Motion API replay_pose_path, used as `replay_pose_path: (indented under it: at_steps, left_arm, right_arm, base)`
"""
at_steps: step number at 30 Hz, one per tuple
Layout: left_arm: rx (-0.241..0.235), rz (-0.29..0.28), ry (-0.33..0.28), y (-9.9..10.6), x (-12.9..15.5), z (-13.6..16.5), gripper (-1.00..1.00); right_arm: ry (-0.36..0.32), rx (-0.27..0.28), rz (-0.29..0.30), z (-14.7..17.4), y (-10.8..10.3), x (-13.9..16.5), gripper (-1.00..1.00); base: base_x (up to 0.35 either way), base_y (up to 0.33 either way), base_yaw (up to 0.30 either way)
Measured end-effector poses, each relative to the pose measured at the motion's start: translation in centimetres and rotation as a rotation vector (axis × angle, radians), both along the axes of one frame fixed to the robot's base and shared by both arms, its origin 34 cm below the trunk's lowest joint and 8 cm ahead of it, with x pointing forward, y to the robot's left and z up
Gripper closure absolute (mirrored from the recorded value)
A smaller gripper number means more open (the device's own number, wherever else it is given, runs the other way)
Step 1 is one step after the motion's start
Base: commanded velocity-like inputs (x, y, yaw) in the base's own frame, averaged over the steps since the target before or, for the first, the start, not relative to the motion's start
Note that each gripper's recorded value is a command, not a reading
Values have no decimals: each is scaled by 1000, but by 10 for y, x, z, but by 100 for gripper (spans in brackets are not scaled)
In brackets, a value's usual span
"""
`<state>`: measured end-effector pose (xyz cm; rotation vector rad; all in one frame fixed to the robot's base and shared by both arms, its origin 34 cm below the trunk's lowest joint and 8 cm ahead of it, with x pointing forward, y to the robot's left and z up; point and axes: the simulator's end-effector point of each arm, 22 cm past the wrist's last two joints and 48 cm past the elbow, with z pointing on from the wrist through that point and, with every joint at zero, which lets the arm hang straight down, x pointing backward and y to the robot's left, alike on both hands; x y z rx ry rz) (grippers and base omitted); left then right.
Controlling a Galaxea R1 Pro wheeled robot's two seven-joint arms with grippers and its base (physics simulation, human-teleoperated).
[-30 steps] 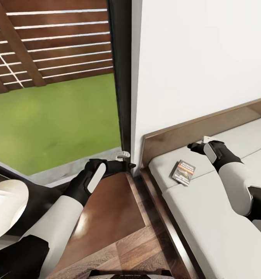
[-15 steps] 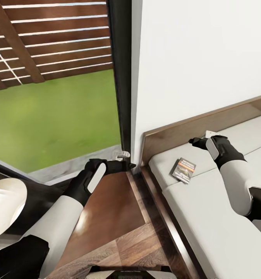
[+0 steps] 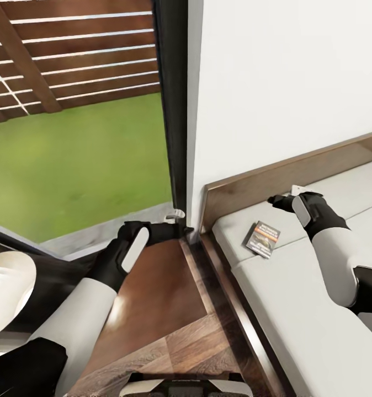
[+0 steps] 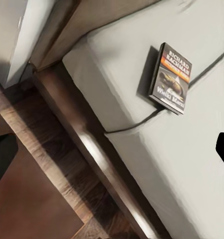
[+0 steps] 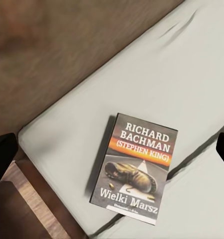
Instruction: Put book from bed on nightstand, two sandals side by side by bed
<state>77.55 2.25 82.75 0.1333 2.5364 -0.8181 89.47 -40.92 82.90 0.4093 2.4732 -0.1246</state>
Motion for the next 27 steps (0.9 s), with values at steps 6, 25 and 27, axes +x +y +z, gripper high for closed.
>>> replay_pose_path:
  at_steps: [6,25,27]
  left_arm:
    - [-13,-42,-27,-7,6,37,-100]
    - [-42,-61,-34,-14,7,49,-100]
    - [-46,-61,-25,-15,5,46,-100]
  right_arm:
    - [5,-1,-1,-6,-1,-1,-100]
    - [12,-4,4,-29,1,-3,-100]
    - [16,-3,4,-33,2,-4,-100]
  base:
    - [0,0,61]
    - [0,0,65]
    - [0,0,52]
